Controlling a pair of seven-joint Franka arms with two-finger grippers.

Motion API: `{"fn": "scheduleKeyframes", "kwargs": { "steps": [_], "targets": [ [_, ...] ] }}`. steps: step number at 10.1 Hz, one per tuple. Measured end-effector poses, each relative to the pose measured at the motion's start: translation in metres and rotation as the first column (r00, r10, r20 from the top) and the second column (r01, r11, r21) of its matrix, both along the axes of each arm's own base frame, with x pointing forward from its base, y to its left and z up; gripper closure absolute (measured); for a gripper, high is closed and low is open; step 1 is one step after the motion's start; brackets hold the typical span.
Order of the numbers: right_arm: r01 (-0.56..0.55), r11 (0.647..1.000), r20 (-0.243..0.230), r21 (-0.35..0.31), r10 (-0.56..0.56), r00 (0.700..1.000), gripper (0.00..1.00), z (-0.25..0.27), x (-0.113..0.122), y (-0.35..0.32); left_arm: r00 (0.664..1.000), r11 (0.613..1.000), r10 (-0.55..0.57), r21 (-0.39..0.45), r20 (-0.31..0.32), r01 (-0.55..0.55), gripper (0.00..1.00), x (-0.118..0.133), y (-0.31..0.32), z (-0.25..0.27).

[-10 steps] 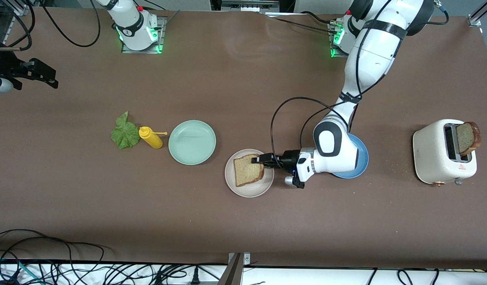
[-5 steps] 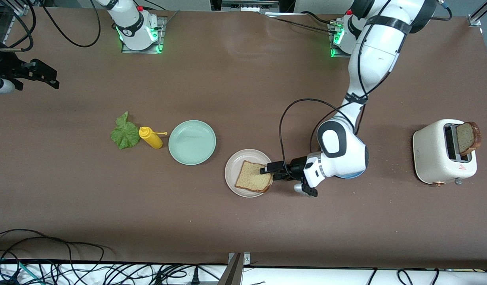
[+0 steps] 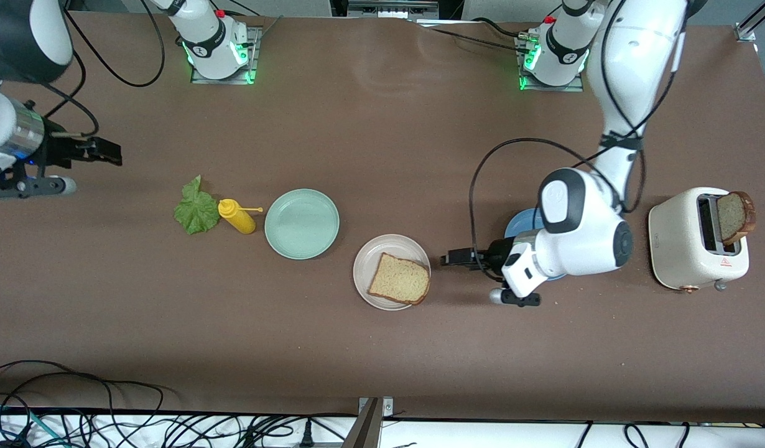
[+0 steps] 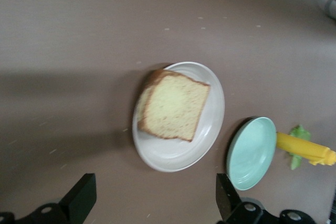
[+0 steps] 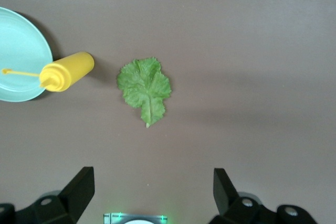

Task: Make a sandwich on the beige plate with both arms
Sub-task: 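Grasp the lettuce leaf with the right gripper while the left gripper returns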

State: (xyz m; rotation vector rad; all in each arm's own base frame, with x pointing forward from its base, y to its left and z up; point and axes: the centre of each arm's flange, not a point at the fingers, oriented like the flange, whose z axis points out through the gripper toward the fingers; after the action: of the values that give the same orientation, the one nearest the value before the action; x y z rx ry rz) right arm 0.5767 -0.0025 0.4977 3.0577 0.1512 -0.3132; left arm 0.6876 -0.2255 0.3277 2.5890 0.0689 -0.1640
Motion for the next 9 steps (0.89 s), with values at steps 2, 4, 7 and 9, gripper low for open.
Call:
{"fn": "scheduleKeyframes", "kwargs": {
  "steps": [2,4,7,9],
  "targets": [
    [-0.012,1.000,0.006,0.005,0.012,1.000,0.00,-0.050,0.008,0.005,0.998,0.983,0.033,0.183,-0.050,-0.023,0.00,-0.004,0.042,0.034],
    [-0.016,1.000,0.027,0.026,0.015,1.000,0.00,-0.113,0.003,0.012,0.994,0.955,0.061,0.295,-0.091,-0.032,0.00,-0.006,0.104,0.052],
    [-0.006,0.999,-0.022,0.041,0.007,1.000,0.00,-0.206,-0.028,0.013,0.983,0.873,0.125,0.485,-0.135,-0.044,0.00,-0.013,0.218,0.067],
    [-0.005,0.999,-0.066,0.040,0.008,0.998,0.00,-0.259,-0.044,0.012,0.976,0.829,0.166,0.556,-0.141,-0.060,0.00,-0.021,0.265,0.082]
  ]
}}
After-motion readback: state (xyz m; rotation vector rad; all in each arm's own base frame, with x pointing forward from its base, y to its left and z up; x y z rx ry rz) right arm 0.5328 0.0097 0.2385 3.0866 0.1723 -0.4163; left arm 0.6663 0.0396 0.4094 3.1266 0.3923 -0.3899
